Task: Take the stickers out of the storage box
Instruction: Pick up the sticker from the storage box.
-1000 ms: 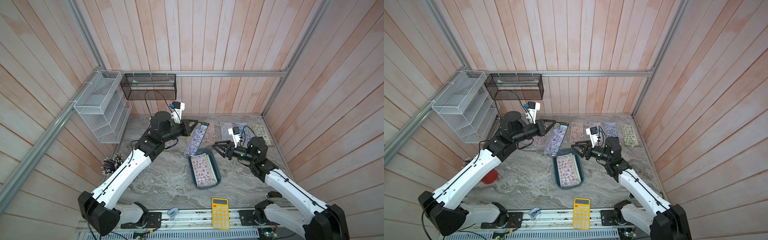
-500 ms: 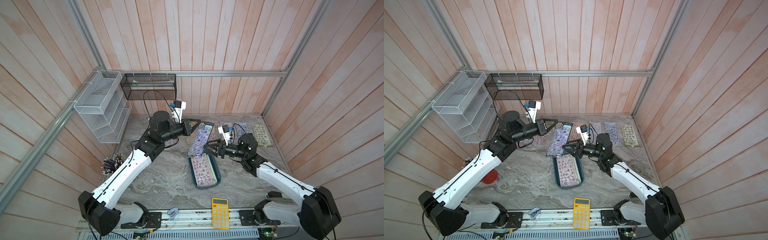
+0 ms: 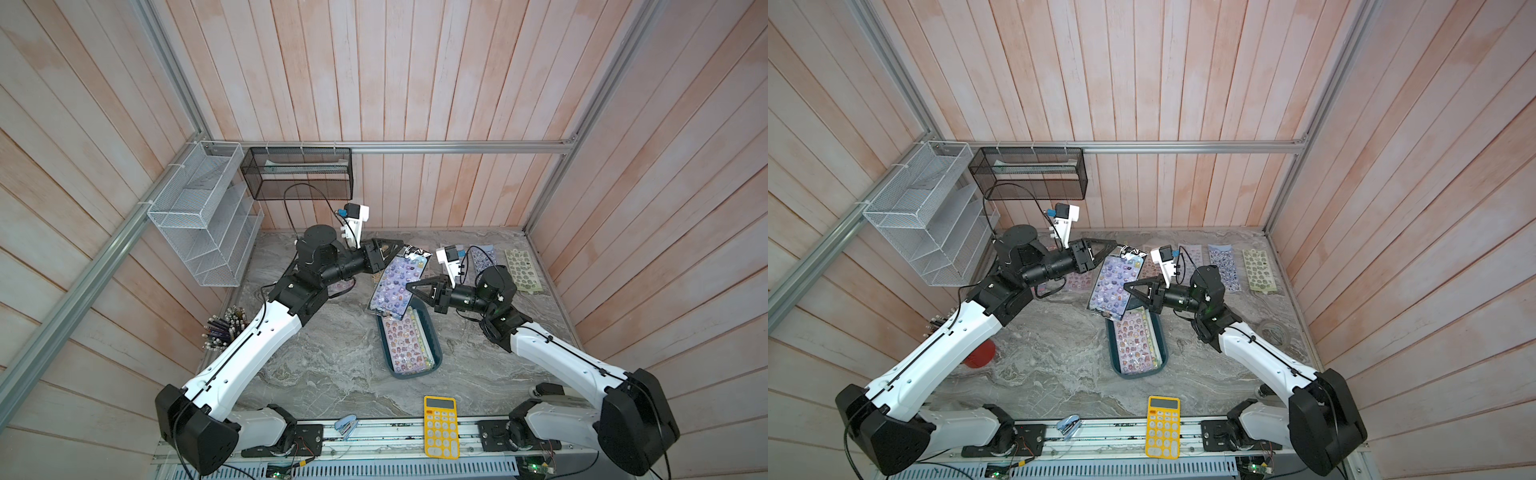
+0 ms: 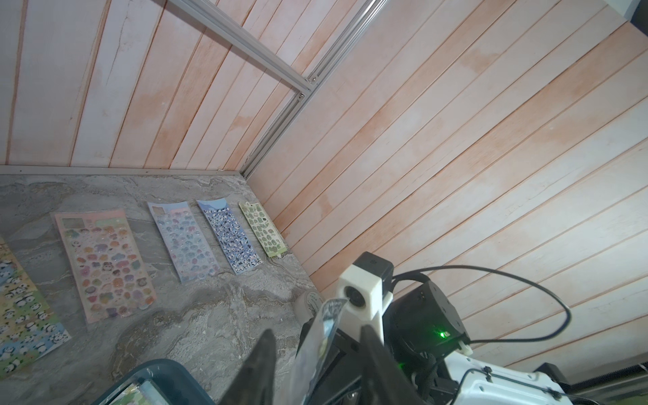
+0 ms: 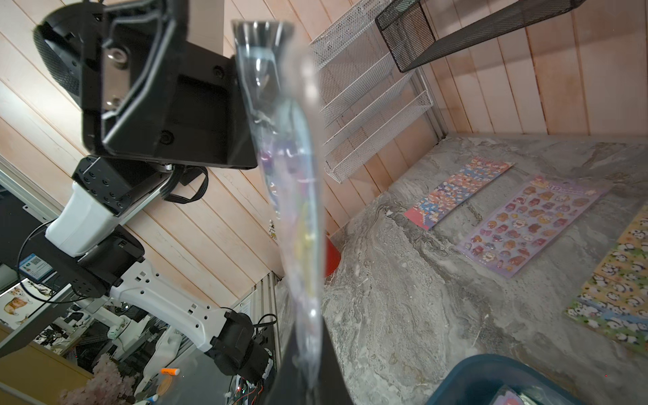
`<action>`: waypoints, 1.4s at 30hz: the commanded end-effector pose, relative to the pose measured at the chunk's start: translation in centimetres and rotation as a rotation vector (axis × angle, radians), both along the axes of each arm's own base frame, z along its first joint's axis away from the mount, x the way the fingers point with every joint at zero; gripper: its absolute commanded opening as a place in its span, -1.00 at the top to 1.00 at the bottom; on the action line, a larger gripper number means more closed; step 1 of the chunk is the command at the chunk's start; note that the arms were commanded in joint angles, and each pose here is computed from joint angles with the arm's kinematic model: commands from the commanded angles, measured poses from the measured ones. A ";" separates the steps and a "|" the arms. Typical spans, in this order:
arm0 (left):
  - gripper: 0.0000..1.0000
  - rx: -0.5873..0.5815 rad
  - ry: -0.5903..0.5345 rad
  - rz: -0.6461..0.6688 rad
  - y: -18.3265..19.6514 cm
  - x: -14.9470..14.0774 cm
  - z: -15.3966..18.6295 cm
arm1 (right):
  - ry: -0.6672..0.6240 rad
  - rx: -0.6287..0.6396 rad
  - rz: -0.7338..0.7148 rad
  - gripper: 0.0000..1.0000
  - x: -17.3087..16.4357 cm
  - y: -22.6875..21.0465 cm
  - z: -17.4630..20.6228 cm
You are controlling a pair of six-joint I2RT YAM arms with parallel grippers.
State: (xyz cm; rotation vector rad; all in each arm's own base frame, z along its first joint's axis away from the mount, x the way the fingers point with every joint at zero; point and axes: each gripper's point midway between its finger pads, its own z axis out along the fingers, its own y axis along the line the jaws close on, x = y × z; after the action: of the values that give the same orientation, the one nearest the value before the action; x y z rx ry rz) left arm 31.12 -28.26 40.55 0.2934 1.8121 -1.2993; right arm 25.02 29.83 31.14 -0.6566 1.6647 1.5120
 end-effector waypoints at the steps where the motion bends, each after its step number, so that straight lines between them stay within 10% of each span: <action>1: -0.74 0.037 -0.026 0.032 1.4 -0.7 -0.6 | -0.067 -0.040 -0.005 1.00 -0.2 -0.1 1.8; 14: -0.46 0.167 0.044 -0.087 1.6 -3.8 -6.0 | -0.045 -0.111 0.027 1.00 1.0 0.3 2.4; 21: 0.63 0.156 0.047 -0.099 1.0 -3.2 -5.9 | -0.036 -0.120 0.037 1.00 1.0 0.3 2.3; 28: 1.00 0.151 0.054 -0.089 0.6 -2.4 -5.8 | -0.038 -0.138 0.006 1.00 1.3 -0.3 2.2; 36: 1.00 0.139 0.102 -0.010 2.5 -1.4 -6.5 | -0.124 -0.164 -0.204 -0.09 2.9 -2.8 4.1; 42: 1.00 0.108 0.205 0.094 6.1 0.0 -8.9 | -0.152 -0.191 -0.329 -0.21 4.0 -4.3 4.7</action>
State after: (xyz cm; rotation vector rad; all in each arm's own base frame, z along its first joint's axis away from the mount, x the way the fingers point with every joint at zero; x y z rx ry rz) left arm 30.72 -23.53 31.99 0.2144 2.0439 -1.2029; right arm 27.83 26.54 35.27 -0.6033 1.7151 1.1526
